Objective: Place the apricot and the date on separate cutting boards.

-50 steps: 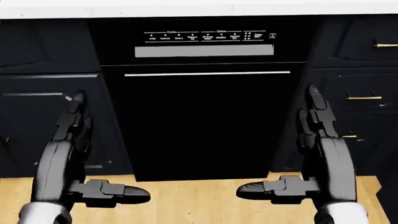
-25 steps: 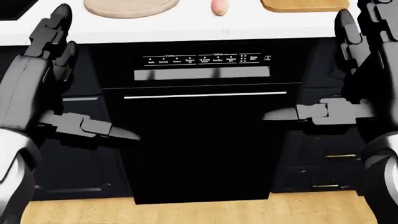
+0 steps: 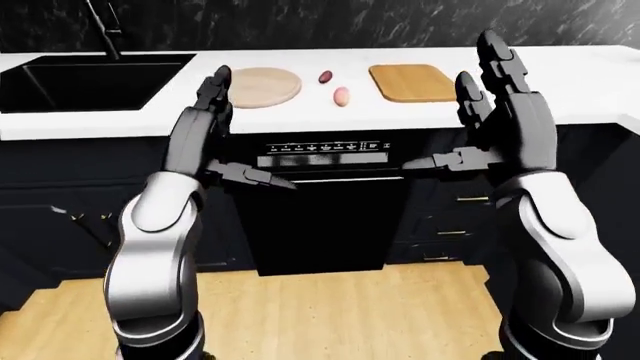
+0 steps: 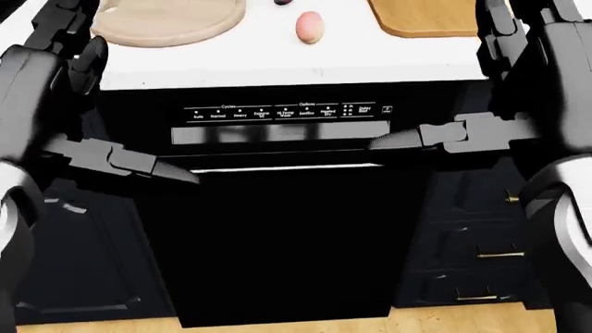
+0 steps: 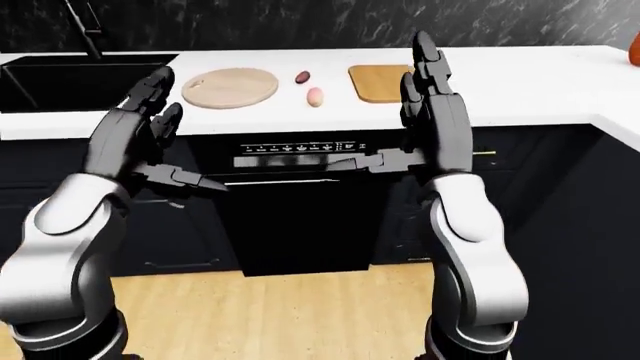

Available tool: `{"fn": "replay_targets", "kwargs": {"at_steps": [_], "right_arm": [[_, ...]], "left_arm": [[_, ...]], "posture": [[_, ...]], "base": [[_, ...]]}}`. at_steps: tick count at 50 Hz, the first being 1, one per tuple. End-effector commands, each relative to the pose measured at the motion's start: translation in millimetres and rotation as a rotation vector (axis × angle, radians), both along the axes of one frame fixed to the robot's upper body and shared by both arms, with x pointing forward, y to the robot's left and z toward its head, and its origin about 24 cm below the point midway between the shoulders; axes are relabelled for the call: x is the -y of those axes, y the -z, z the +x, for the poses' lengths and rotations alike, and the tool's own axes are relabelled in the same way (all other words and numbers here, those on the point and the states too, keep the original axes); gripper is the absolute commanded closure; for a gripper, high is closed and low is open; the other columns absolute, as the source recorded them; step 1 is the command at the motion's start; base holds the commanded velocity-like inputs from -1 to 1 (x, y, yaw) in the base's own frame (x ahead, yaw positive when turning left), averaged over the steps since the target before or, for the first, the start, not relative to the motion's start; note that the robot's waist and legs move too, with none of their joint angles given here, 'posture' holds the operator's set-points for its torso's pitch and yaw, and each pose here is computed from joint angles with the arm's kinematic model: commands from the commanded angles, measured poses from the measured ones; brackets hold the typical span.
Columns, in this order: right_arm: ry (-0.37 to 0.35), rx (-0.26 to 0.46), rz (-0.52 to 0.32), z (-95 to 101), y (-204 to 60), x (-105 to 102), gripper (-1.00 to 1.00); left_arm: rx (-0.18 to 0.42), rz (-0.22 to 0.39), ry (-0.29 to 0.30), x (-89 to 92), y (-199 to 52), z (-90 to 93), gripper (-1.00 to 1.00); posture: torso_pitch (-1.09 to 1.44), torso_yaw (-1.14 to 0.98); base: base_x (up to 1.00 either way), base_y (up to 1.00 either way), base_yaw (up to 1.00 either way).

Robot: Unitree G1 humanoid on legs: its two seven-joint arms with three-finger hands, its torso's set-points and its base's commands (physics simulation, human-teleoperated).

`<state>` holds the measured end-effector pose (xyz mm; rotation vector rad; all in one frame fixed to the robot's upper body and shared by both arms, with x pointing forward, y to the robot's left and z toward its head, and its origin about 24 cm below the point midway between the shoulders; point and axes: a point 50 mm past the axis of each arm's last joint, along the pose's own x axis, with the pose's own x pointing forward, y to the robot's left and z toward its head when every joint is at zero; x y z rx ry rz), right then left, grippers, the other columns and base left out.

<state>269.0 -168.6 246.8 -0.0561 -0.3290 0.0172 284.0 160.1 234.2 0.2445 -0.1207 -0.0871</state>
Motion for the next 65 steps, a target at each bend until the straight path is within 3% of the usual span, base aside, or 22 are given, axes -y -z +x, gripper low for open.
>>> {"fn": "replay_targets", "kwargs": {"at_steps": [1, 18, 42, 65], "right_arm": [[-0.025, 0.107, -0.011, -6.9, -16, -5, -1.00], [-0.029, 0.098, -0.015, -7.8, -10, -7, -1.00], [-0.037, 0.117, -0.017, -8.7, -23, -7, -1.00], [-0.037, 0.116, -0.018, -9.2, -19, -8, -1.00]], "left_arm": [[0.116, 0.011, -0.022, -2.8, -20, -5.5, -1.00], [0.113, 0.007, -0.026, -3.8, -16, -7.6, -1.00], [0.139, 0.035, -0.038, -6.1, -36, -12.9, -1.00], [0.127, 0.029, -0.039, -6.3, -29, -11.5, -1.00]], "posture": [[0.00, 0.00], [0.00, 0.00], [0.00, 0.00], [0.00, 0.00]], "base": [[0.38, 0.00, 0.00], [0.37, 0.03, 0.00], [0.17, 0.00, 0.00], [0.00, 0.00, 0.00]]}}
